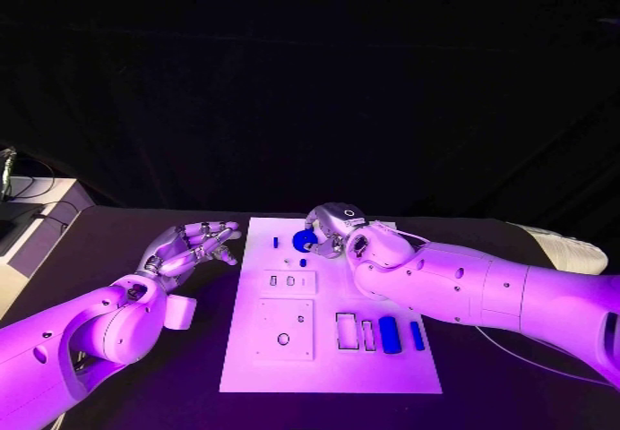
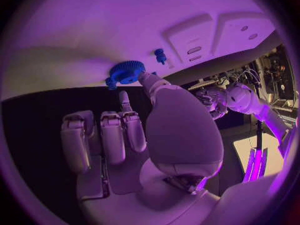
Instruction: Assemble the parts on the task board
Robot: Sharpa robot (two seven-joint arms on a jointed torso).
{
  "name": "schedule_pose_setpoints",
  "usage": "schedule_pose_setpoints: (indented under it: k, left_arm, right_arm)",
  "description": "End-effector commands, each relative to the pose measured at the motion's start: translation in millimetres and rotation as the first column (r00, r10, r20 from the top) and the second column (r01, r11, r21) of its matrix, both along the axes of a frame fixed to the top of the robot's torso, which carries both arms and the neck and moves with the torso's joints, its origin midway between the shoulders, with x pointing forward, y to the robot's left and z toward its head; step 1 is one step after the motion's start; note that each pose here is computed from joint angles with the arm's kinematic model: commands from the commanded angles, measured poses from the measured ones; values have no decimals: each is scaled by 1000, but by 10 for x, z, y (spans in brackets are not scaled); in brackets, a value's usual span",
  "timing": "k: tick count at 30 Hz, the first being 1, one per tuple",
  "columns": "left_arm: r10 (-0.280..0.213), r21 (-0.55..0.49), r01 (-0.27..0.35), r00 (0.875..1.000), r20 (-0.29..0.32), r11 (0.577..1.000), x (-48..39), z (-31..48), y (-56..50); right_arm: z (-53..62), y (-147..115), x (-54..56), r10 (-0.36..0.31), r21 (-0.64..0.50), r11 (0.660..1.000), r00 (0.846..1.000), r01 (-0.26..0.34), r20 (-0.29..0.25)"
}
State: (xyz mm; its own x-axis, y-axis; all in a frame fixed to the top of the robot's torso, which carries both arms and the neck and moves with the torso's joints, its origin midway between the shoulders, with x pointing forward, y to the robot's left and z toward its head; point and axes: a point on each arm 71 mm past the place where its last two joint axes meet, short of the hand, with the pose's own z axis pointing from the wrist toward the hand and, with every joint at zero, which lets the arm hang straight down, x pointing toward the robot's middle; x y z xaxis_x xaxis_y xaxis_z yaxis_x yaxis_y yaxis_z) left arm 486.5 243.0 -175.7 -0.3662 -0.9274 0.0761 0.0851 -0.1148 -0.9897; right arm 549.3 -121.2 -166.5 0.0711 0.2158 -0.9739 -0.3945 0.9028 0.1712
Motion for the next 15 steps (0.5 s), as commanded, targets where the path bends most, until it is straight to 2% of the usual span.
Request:
schedule_pose_setpoints:
  k: [1,11,15]
  left_arm:
    - [-20,-10,20,1000,3,1000,-4,7,-25]
    - [-16,-8,16,1000,2,1000,-2,3,-14]
    - [-17,-9,17,1000,2,1000,-2,1,-18]
  right_arm:
    - [-1,-8,-20,13,7,1000,1000,-13,-8]
    - [-7,-111,-48,5,34,999,1000,-4,-31]
    - [8,-173,-61,-2,55,998,1000,3,-18]
